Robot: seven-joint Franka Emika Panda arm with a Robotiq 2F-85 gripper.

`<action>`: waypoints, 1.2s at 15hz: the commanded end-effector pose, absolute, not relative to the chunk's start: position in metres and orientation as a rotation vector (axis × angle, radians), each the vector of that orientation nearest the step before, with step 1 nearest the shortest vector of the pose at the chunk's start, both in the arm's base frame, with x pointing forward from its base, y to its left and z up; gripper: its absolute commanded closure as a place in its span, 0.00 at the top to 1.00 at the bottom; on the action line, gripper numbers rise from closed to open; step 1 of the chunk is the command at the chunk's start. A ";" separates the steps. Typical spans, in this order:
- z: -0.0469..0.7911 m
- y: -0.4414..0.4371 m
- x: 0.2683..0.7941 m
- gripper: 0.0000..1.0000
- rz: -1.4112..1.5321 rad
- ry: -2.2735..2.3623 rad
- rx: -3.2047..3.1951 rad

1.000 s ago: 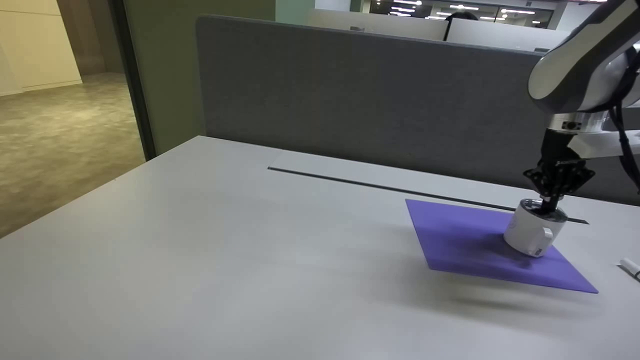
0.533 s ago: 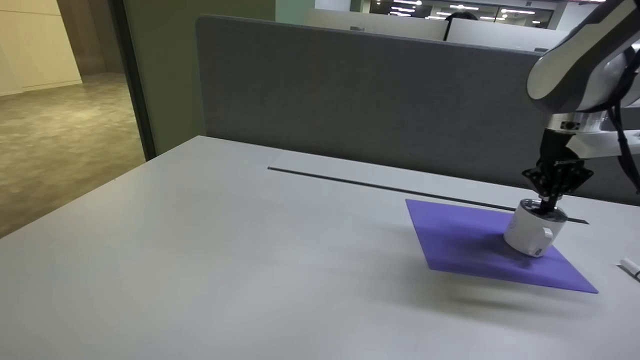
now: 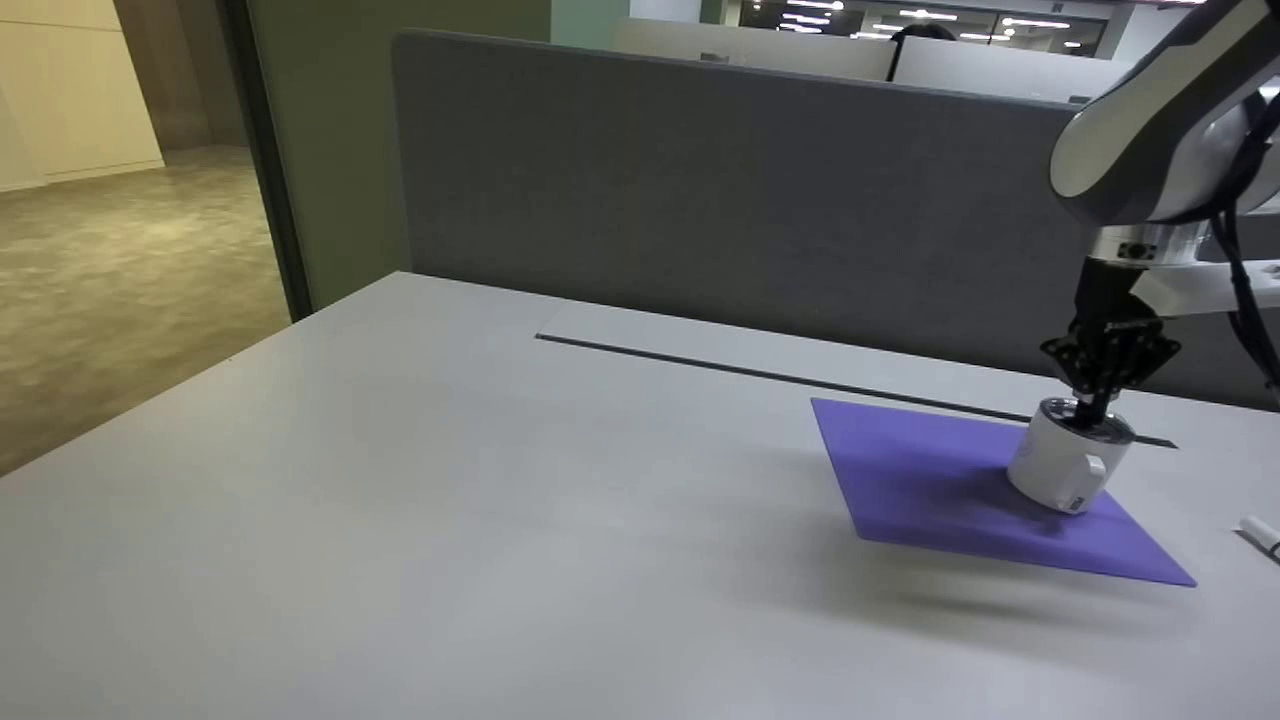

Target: Close the lid of the cup

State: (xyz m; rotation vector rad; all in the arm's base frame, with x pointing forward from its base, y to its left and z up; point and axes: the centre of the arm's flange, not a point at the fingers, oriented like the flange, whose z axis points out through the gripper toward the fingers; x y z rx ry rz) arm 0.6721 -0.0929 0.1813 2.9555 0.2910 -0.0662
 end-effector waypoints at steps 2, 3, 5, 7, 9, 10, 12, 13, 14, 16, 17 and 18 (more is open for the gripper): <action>0.173 -0.082 0.663 0.00 -0.084 0.327 2.993; 0.174 -0.082 0.663 0.00 -0.085 0.332 2.995; 0.174 -0.083 0.663 0.00 -0.100 0.351 3.005; 0.178 -0.085 0.663 0.00 -0.105 0.346 2.995; 0.197 -0.094 0.666 0.00 -0.091 0.307 2.986; 0.207 -0.098 0.666 0.00 -0.084 0.299 2.985; 0.231 -0.106 0.666 0.00 -0.093 0.295 3.003; 0.244 -0.109 0.666 0.00 -0.102 0.297 3.012; 0.255 -0.113 0.665 0.00 -0.106 0.298 3.017; 0.277 -0.118 0.662 0.00 -0.124 0.304 3.025; 0.286 -0.120 0.661 0.25 -0.134 0.314 3.034; 0.293 -0.121 0.659 0.26 -0.142 0.312 3.038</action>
